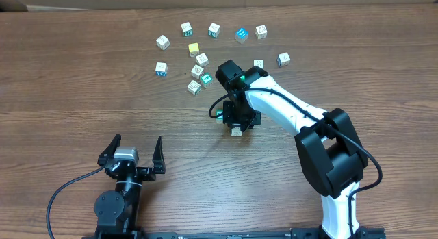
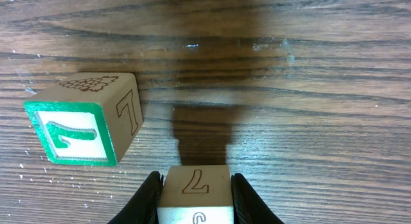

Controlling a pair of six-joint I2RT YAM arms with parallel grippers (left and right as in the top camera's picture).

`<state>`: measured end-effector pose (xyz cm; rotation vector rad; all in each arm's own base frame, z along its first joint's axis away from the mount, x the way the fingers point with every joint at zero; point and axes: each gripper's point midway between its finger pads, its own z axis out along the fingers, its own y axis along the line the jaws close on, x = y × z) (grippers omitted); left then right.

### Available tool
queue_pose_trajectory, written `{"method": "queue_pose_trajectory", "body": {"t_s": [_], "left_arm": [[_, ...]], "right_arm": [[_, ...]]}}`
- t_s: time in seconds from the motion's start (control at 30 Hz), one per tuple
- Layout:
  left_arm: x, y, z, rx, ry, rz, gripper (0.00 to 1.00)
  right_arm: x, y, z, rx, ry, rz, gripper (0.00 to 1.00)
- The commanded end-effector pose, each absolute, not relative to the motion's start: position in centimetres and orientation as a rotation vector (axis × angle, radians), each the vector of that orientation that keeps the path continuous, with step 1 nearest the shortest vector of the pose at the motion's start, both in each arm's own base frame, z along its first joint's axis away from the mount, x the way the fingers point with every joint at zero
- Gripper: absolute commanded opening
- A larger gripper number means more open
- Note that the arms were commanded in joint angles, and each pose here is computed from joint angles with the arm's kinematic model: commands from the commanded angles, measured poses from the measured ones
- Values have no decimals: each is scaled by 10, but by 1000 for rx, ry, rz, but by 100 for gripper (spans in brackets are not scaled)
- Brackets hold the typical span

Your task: Form a circle

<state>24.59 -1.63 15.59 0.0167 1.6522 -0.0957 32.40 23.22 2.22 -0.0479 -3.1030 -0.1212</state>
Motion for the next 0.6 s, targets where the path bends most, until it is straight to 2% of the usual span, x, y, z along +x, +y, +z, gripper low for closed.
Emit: {"method": "queue_pose_trajectory", "body": {"t_s": [0.0,0.17,0.4,0.57], "left_arm": [[246,-14,156,21,1649,-77,100],[246,-14,156,21,1649,-77,100],[246,-14,156,21,1649,-77,100],[246,-14,156,21,1649,-77,100]], "right_arm": [[322,234,23,-51,-3102,-128,7],[322,234,23,-51,-3103,-129,24],[322,234,23,-51,-3103,-129,41],[321,234,23,-51,-3100,-127,47]]}}
